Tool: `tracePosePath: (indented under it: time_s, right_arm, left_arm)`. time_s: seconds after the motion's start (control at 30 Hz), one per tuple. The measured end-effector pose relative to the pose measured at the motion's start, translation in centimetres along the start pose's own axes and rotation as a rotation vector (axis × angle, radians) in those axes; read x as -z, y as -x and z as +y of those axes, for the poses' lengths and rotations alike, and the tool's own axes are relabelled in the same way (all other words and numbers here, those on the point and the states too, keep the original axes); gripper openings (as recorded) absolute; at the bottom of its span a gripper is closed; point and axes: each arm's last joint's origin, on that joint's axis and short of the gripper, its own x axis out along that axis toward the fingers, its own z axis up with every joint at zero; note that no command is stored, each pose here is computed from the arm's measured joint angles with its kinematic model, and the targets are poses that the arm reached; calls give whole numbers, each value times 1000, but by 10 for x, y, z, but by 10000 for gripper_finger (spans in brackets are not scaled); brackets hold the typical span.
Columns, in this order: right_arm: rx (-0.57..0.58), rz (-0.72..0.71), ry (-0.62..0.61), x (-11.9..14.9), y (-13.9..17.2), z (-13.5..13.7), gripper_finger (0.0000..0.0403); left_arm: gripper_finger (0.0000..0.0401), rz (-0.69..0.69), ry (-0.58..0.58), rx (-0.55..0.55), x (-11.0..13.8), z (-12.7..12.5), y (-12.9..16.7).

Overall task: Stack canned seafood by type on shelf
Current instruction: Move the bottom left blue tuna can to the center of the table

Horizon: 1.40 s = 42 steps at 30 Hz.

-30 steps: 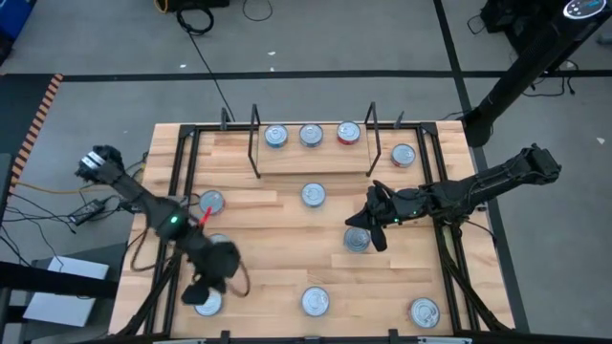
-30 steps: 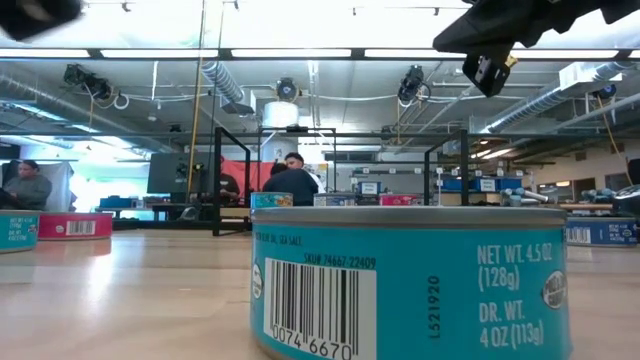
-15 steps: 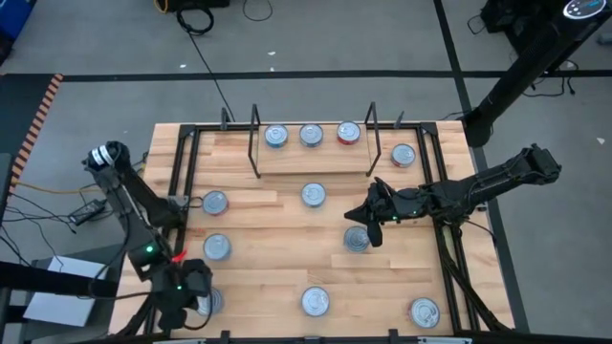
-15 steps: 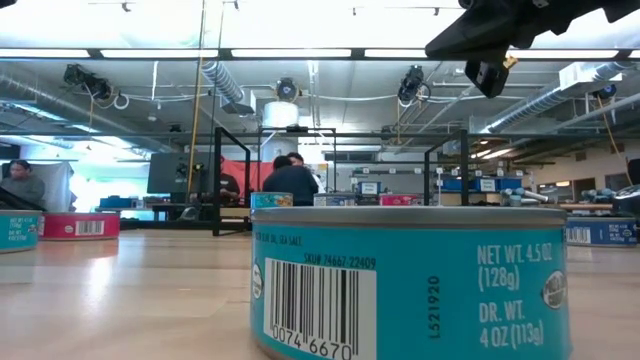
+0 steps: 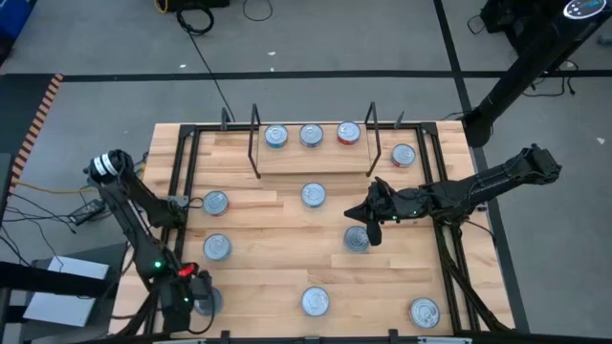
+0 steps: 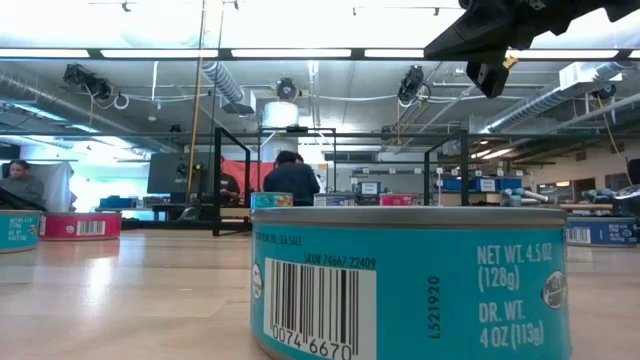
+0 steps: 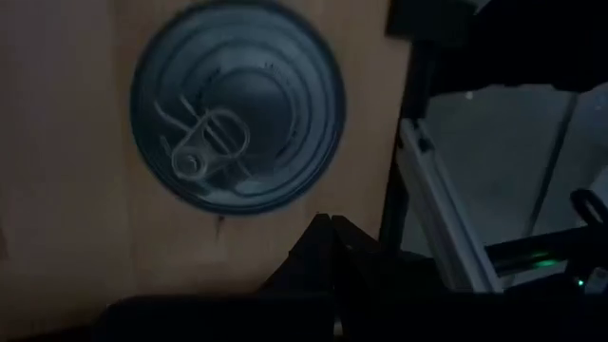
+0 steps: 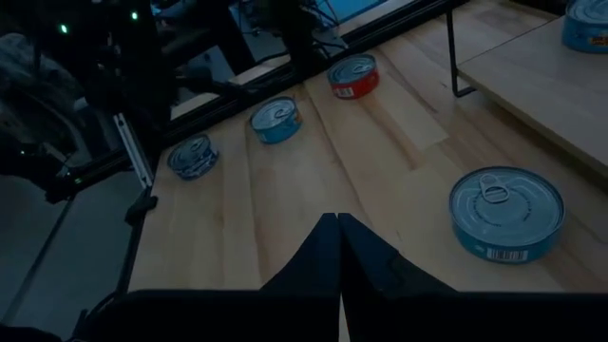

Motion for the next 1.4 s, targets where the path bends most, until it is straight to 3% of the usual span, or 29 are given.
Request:
tracePosePath:
  time_s: [0.23,0.5,0.9,1.17,1.4]
  right_arm:
    - [0,0,1,0,0,0,5]
    - [1,1,6,0,0,0,5]
    - [0,1,8,0,0,0,5]
    - [-1,2,14,0,0,0,5]
    - [14,-7,27,-2,-1,-4,9]
  left_arm:
    - [0,97,63,-40,-1,0,-23]
    - [0,105,103,-107,-4,3,-42]
    - [0,-22,168,-154,-24,11,-40]
    - [0,-124,163,-117,-50,17,-36]
    - [0,-253,238,-107,-76,26,-29]
